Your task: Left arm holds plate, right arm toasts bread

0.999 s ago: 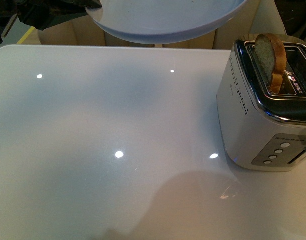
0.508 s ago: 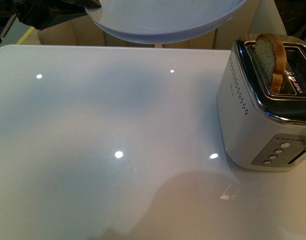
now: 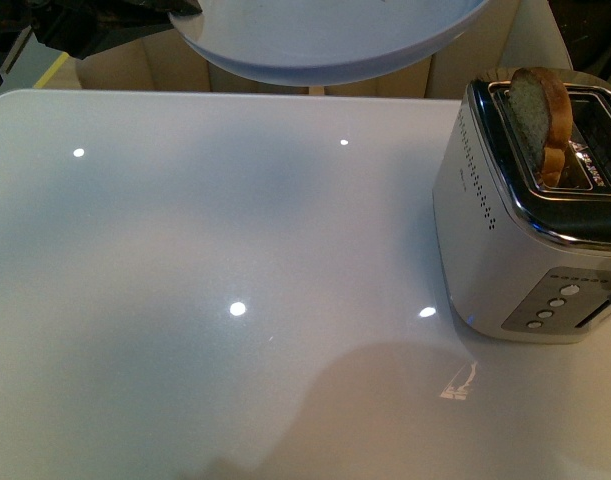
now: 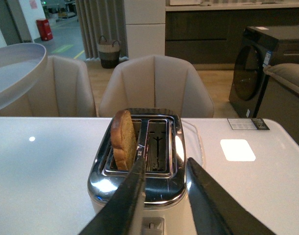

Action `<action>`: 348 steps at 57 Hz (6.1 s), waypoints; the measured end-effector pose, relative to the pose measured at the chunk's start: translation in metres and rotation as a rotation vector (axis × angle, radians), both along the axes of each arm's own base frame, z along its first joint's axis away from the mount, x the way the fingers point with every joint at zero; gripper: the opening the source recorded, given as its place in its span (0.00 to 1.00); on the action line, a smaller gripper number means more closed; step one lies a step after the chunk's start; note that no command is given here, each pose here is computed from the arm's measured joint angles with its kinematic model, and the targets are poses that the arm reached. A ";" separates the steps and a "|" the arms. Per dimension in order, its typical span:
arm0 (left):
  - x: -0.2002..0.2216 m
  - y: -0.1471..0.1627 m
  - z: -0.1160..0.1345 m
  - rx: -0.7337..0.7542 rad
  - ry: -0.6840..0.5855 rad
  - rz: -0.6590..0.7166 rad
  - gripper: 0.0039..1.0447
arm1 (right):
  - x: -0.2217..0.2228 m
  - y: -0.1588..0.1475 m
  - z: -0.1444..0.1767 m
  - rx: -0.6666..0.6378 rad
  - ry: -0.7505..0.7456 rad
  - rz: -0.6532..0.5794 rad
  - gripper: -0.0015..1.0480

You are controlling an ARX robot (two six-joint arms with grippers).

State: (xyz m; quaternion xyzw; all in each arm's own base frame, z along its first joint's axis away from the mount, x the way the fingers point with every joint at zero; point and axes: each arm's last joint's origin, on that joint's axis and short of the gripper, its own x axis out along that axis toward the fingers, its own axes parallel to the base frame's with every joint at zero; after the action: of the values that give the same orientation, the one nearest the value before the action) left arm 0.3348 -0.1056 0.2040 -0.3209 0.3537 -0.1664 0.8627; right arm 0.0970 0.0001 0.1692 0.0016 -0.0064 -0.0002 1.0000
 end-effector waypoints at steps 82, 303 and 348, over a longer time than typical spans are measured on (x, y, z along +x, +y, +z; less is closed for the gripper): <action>0.009 0.199 -0.088 0.098 0.158 0.133 0.03 | 0.000 0.000 0.000 0.000 -0.001 0.000 0.91; -0.204 0.106 -0.035 0.662 -0.745 0.355 0.03 | 0.000 0.000 0.000 0.000 -0.001 0.001 0.91; -0.226 0.106 -0.033 0.661 -0.752 0.358 0.03 | 0.000 0.000 0.000 0.000 -0.001 0.001 0.91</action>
State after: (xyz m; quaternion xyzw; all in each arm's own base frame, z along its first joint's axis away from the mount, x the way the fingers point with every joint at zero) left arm 0.1086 0.0000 0.1706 -0.0054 -0.0070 0.0002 1.0000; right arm 0.0969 0.0001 0.1693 0.0016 -0.0070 0.0004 1.0000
